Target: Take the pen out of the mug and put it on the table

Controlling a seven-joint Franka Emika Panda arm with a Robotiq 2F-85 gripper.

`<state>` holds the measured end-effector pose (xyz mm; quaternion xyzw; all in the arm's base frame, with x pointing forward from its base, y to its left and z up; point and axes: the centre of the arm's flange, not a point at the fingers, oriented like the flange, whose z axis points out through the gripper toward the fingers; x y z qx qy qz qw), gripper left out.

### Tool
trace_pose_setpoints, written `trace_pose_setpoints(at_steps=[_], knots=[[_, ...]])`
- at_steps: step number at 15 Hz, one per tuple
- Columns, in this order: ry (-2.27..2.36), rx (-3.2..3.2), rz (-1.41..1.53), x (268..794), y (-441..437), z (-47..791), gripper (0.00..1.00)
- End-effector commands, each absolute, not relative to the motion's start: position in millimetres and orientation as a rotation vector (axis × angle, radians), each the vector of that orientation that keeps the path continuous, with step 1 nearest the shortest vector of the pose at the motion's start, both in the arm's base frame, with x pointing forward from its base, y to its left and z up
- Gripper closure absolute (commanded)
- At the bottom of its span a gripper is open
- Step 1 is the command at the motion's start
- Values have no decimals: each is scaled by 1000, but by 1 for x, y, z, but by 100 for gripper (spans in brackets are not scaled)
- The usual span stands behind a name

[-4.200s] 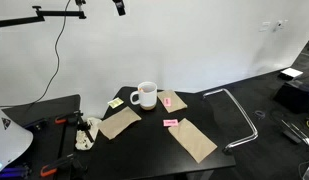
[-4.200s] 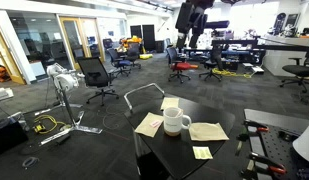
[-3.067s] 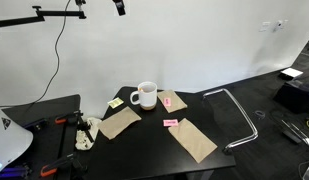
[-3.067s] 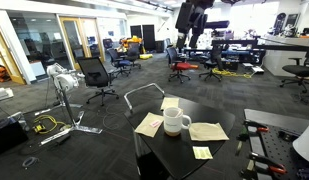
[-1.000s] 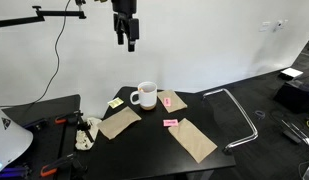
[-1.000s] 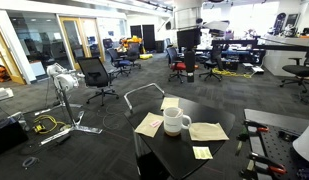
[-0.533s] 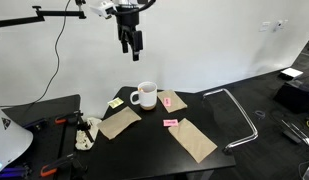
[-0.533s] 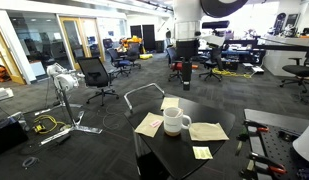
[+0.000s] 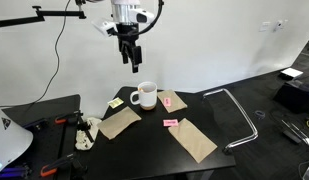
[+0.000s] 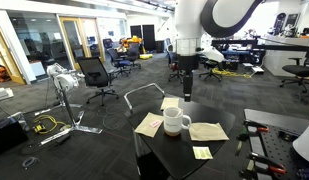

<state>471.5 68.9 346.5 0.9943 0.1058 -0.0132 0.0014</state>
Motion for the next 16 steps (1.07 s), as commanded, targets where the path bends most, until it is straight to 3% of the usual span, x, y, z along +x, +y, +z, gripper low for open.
trace_pose_setpoints(at_steps=[1, 13, 16], knots=[[332, 3121, -44, 472, 69, 345, 0], [317, 3111, -38, 492, 60, 322, 1], [292, 3116, -30, 499, 54, 316, 26]])
